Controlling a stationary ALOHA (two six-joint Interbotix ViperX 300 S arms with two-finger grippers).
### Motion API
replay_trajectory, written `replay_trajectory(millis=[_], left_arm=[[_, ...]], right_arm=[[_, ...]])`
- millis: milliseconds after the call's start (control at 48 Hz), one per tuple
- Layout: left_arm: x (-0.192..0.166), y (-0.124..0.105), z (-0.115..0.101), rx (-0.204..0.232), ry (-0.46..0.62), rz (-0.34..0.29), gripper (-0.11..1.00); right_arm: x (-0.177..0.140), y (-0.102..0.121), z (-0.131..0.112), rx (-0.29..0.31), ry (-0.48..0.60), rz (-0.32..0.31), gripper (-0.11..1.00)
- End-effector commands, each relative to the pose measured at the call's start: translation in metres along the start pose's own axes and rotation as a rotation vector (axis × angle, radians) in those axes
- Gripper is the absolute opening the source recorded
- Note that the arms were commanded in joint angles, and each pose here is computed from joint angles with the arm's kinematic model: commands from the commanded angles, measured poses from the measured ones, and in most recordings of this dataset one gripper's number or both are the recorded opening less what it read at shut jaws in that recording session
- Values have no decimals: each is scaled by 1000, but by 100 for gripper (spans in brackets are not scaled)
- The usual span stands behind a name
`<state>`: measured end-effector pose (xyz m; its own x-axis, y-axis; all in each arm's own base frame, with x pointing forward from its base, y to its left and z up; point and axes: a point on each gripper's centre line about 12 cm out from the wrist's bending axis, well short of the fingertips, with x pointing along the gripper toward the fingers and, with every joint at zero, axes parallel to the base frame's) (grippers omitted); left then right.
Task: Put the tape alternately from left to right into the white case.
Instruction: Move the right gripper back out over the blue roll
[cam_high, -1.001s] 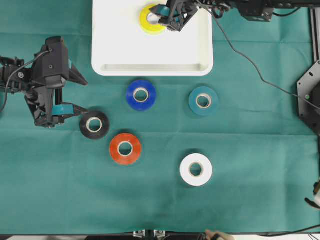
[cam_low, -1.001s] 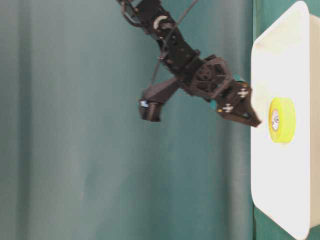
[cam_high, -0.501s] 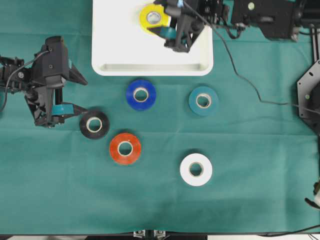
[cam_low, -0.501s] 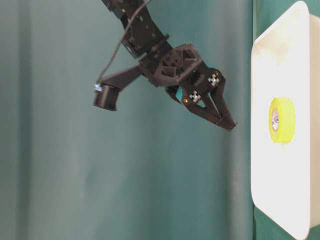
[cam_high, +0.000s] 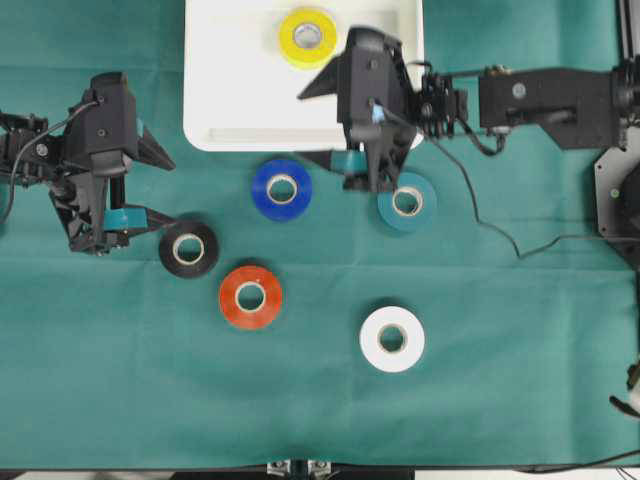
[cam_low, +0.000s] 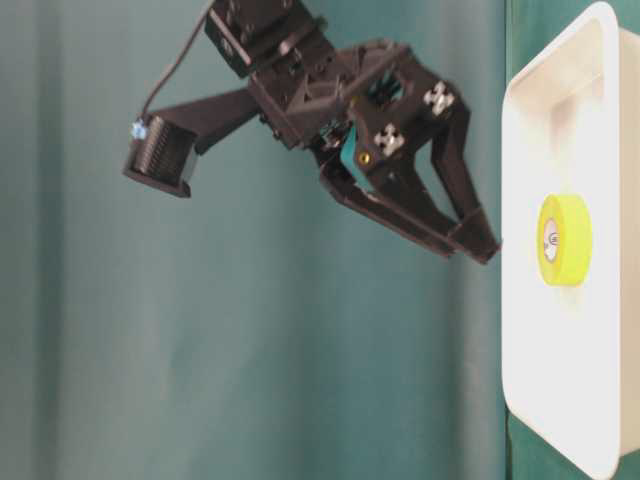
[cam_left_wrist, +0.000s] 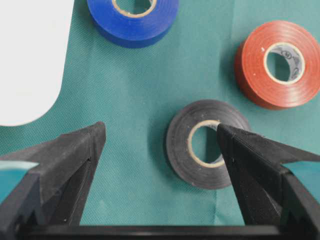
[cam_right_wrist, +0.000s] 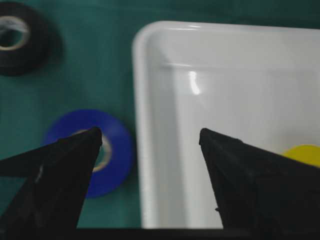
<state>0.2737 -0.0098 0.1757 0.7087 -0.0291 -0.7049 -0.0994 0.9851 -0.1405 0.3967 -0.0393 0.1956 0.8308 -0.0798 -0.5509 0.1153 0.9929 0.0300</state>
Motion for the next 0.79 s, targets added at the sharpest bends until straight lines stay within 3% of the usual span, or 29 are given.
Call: replay_trajectory(millis=[0,334,772], left_arm=[[-3,-3,9,-1,-28,-8,76],[-2,-2,9,-11,-27,-7,76],[-2,-2,7,-38,-20,-7,76]], right_arm=[[-7,11,9,5,-37,26,85],[-7,37,-19,32,50,75,84],[0,44,-43,58,185,48,84]])
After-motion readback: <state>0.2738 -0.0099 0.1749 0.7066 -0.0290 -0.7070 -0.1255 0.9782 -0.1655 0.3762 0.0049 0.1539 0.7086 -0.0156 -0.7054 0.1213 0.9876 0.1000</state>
